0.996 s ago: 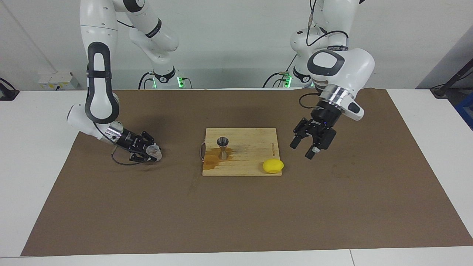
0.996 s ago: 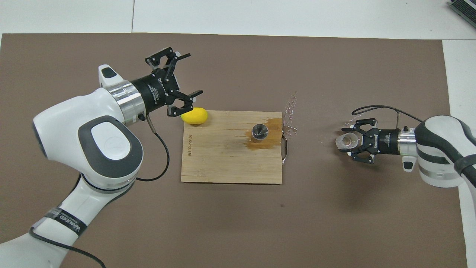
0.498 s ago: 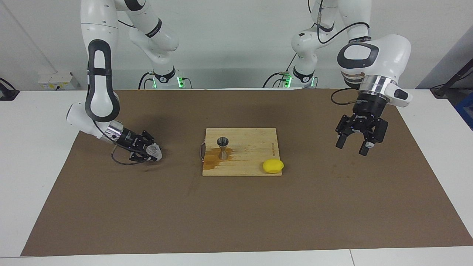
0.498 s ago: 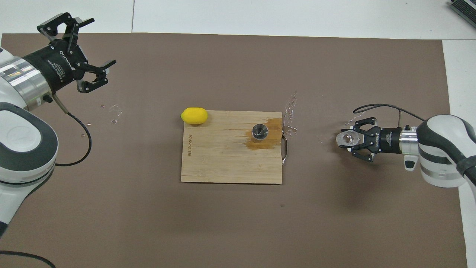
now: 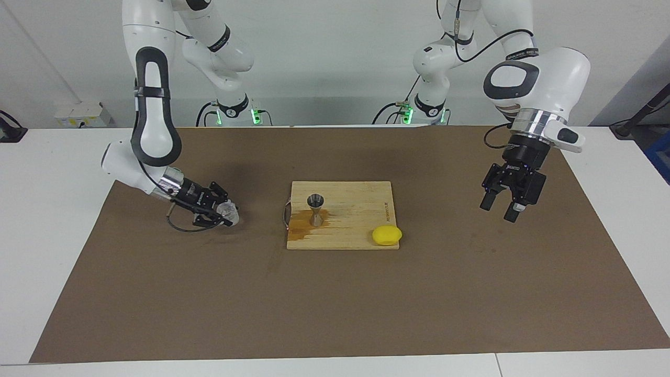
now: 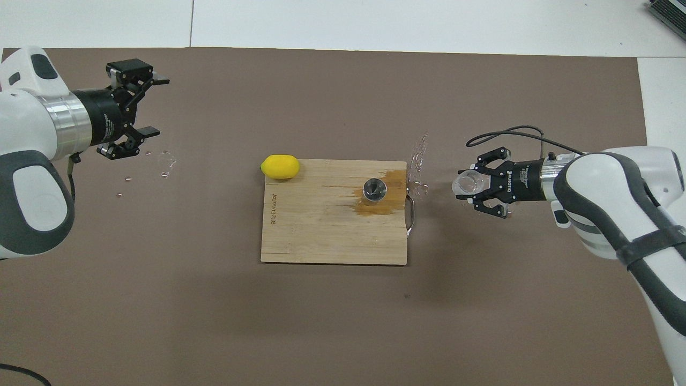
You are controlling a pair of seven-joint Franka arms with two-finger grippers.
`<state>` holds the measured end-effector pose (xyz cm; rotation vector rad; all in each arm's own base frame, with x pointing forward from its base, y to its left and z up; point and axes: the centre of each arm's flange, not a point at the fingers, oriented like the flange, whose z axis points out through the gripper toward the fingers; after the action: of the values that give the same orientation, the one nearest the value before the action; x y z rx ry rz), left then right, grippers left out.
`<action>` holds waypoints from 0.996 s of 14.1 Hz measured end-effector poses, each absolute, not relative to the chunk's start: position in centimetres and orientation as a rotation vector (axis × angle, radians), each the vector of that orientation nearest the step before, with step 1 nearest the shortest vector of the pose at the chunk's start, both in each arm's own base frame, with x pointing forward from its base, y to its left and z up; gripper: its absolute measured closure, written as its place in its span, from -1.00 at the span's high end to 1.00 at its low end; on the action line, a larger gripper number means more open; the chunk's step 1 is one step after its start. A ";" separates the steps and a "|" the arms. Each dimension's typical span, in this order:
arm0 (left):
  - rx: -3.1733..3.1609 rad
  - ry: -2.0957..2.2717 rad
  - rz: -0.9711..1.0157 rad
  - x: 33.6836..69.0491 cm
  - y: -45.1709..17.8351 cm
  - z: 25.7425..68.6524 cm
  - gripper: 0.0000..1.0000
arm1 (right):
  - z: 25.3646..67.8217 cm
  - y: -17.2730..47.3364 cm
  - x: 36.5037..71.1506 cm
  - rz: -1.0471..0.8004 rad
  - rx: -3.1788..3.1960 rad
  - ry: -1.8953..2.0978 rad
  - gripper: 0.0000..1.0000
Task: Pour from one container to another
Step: 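Move the clear cup over the dark cup and tilt it to pour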
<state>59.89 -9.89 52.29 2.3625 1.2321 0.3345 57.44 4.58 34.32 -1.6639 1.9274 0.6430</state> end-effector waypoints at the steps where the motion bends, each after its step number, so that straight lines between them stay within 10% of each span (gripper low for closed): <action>1: 2.465 1.192 0.343 59.5 -9.9 52.1 1.00 | 35.2 5.6 57.9 0.637 -1.671 1.947 0.01; 14: 3.109 -0.139 0.026 55.8 -5.0 57.4 1.00 | 42.2 21.9 58.6 0.335 -1.992 2.067 0.01</action>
<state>55.82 -5.03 57.42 3.1089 -0.1387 0.0262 58.64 21.94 42.21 -1.9918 2.0674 0.3352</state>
